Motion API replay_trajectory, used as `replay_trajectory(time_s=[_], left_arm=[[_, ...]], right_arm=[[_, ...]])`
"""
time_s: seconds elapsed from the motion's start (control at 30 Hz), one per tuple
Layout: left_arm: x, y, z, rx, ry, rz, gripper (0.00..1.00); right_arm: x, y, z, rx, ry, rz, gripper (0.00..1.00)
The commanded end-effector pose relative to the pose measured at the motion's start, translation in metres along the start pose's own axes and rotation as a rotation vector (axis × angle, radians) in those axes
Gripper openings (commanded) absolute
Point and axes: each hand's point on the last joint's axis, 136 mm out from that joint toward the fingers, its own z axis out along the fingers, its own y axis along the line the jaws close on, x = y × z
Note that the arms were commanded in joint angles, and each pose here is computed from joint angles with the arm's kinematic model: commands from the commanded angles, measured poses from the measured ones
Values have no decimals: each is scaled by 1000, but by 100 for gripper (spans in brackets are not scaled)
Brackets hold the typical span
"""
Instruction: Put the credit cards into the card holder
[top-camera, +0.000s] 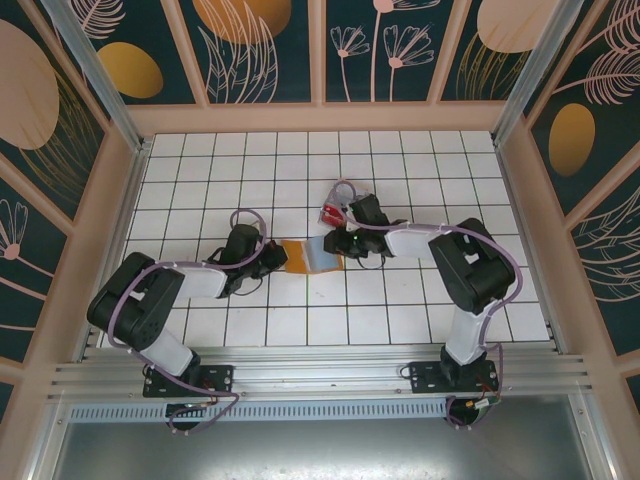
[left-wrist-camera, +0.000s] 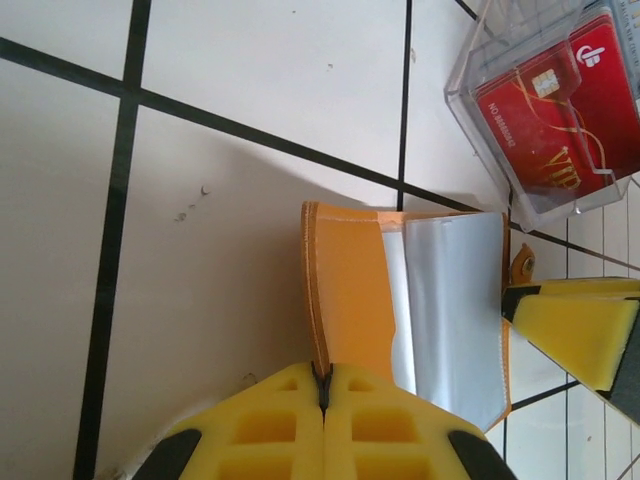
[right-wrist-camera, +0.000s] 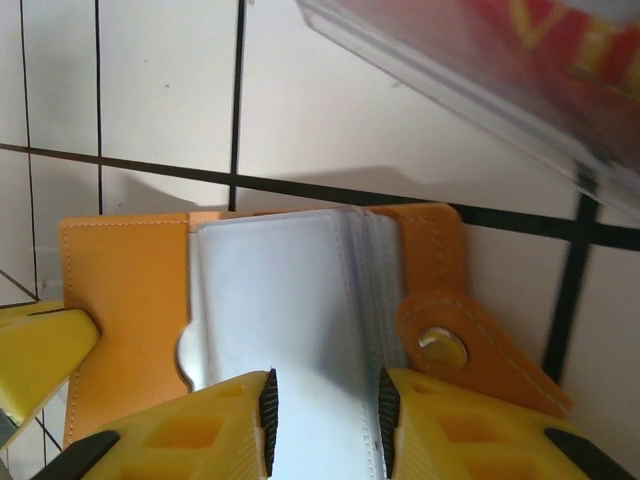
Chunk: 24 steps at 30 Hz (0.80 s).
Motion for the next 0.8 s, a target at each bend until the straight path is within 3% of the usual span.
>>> replay_trajectory(time_s=[0.0, 0.37, 0.53, 0.77], left_arm=[[8, 6, 5, 7, 25, -26, 0], [8, 4, 5, 14, 22, -28, 0], [5, 5, 2, 1, 8, -20, 0], [5, 4, 3, 3, 11, -21, 0]], right_arm=[[7, 3, 15, 37, 33, -31, 34], [5, 34, 16, 3, 35, -90, 35], [-1, 33, 2, -8, 4, -81, 35], [-9, 63, -17, -91, -13, -118, 36]])
